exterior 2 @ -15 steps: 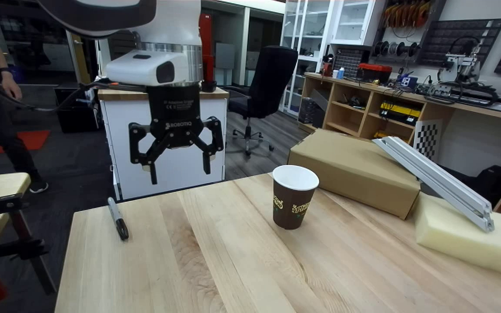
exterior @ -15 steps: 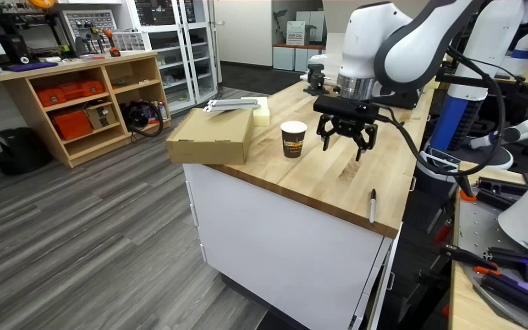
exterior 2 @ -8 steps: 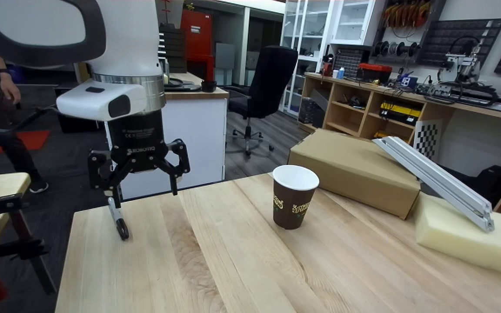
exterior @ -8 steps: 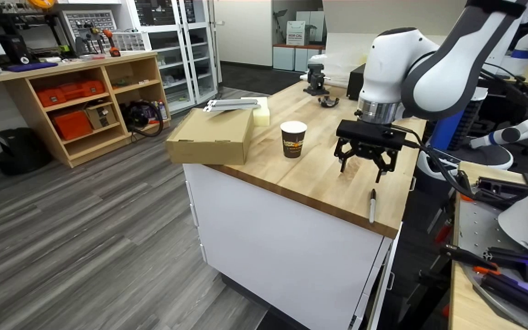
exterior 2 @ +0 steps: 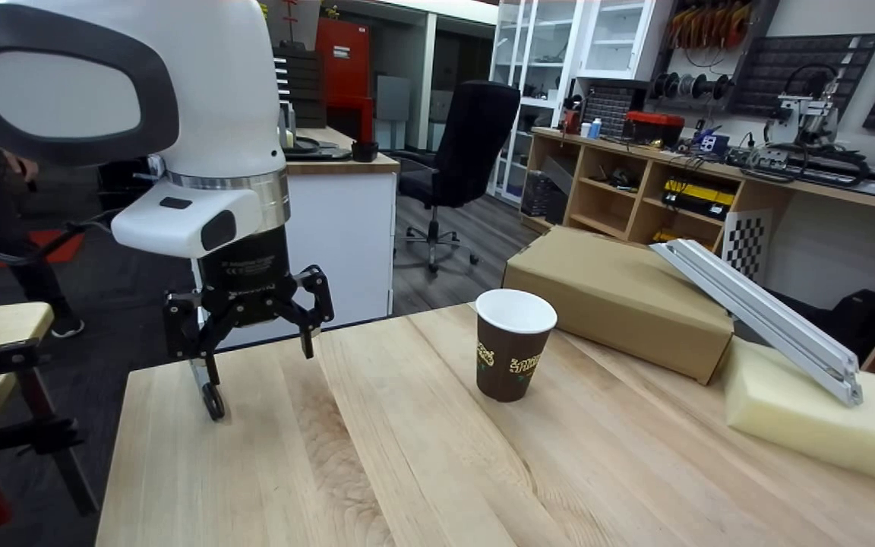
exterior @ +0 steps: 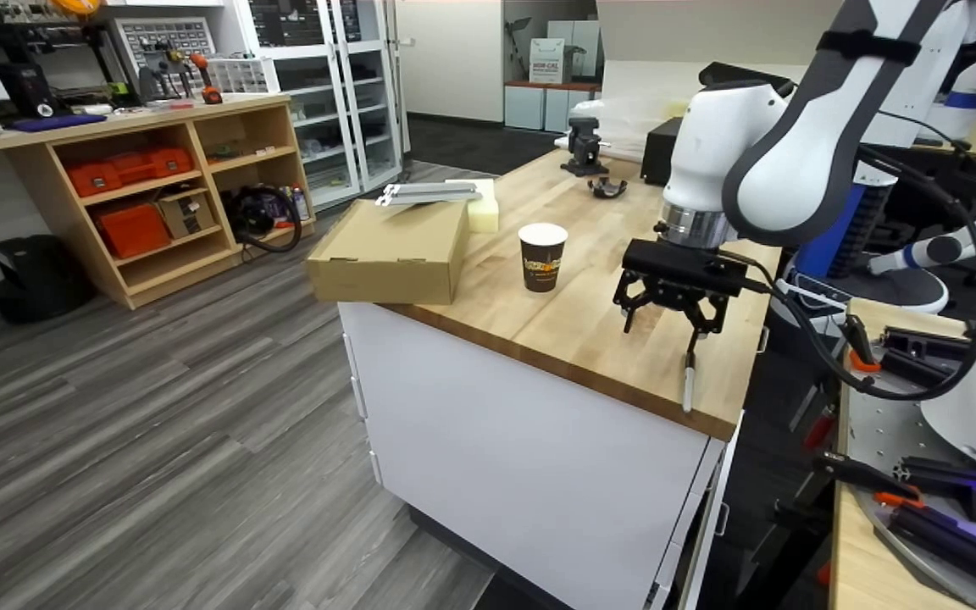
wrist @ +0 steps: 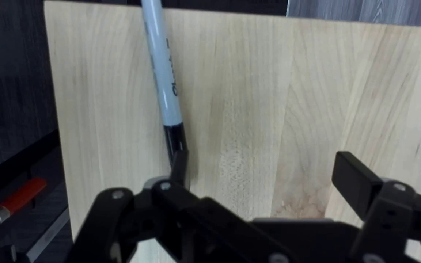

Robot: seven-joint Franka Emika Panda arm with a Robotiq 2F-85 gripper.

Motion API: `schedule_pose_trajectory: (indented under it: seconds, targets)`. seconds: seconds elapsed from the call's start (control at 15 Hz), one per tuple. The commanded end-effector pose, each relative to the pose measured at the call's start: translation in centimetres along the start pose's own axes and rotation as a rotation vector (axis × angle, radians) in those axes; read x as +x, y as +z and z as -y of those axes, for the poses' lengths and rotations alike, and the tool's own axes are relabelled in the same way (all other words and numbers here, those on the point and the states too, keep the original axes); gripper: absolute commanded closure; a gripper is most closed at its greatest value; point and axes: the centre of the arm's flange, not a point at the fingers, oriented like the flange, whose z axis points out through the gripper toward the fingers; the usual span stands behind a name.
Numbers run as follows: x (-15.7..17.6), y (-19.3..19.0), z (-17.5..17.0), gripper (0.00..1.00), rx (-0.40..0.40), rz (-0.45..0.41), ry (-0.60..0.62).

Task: Put the marker in the cup

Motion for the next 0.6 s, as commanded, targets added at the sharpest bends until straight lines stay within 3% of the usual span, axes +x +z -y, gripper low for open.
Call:
schedule_pose_trajectory:
  seconds: [0.0,0.27,0.53]
  targets:
    - [-0.1,-0.6,-2.1,0.0,-0.01,0.049,-0.03]
    - [-0.8,-0.9,-2.6,0.0,-0.038,0.074,-0.023]
    - [-0.6,-0.3,-3.3,0.0,-0.12,0.104,0.031]
